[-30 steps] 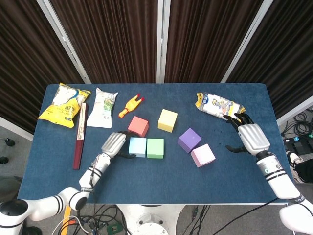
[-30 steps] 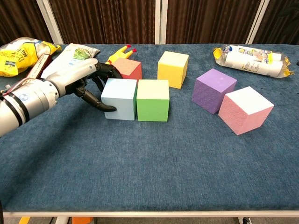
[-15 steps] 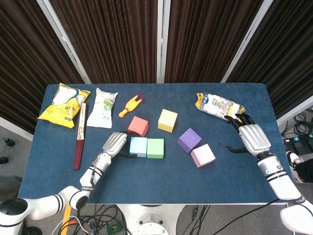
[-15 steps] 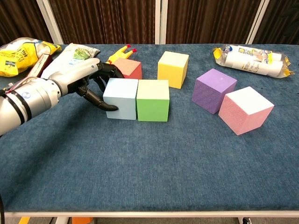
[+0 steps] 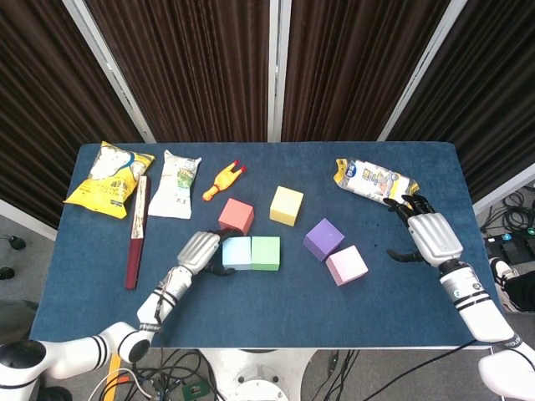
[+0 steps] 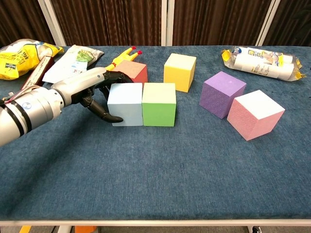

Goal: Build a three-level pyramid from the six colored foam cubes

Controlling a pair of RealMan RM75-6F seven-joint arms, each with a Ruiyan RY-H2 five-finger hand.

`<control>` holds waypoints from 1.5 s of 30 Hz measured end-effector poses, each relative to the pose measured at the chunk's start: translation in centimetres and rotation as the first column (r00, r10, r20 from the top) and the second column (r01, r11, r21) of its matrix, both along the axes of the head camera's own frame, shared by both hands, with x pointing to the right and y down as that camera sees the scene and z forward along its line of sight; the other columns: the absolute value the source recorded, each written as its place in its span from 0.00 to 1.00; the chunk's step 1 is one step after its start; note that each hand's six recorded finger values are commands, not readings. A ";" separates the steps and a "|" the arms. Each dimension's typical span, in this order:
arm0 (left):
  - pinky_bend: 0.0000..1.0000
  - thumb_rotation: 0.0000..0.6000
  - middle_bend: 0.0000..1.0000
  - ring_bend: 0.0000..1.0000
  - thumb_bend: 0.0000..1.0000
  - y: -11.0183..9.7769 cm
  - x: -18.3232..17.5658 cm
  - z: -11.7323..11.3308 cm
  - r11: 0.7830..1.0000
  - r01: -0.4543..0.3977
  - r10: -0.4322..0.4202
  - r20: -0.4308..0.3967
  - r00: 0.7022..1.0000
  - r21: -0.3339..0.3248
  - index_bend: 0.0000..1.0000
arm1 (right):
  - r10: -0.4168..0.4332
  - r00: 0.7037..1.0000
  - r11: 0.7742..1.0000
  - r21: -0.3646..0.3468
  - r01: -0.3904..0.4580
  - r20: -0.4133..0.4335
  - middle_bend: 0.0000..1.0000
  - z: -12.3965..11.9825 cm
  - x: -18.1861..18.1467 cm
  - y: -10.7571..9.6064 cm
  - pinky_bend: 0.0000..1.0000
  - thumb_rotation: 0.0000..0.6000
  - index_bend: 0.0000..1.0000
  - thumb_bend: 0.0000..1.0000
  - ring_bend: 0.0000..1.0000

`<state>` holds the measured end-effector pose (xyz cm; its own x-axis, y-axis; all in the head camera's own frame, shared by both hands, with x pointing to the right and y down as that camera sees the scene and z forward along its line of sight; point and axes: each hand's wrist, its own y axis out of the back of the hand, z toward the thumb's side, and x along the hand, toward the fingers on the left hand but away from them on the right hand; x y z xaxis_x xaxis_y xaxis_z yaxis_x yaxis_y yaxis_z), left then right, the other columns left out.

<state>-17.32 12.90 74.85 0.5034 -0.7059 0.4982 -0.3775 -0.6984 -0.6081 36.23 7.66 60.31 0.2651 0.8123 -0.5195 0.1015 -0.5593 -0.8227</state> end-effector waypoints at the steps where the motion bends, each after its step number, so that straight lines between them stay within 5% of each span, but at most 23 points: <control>1: 0.37 1.00 0.26 0.34 0.13 0.0 0.0 0.0 1.000 -0.001 0.001 -0.001 1.000 0.000 0.22 | 0.000 1.000 1.000 0.000 0.000 0.000 0.23 0.0 0.0 0.0 0.06 1.00 0.11 0.10 0.06; 32: 0.33 1.00 0.16 0.25 0.11 -0.4 -0.3 -1.0 0.999 -0.045 0.045 0.017 0.999 0.018 0.14 | 0.011 1.000 1.000 0.004 -0.011 -0.001 0.23 -0.6 0.6 0.9 0.06 1.00 0.11 0.10 0.06; 45: 0.34 1.00 0.17 0.25 0.10 0.6 -6.0 -6.6 0.992 -0.035 0.027 0.065 0.998 0.124 0.16 | -0.012 0.999 1.000 -0.024 0.013 0.032 0.23 -0.7 0.1 2.0 0.08 1.00 0.11 0.10 0.06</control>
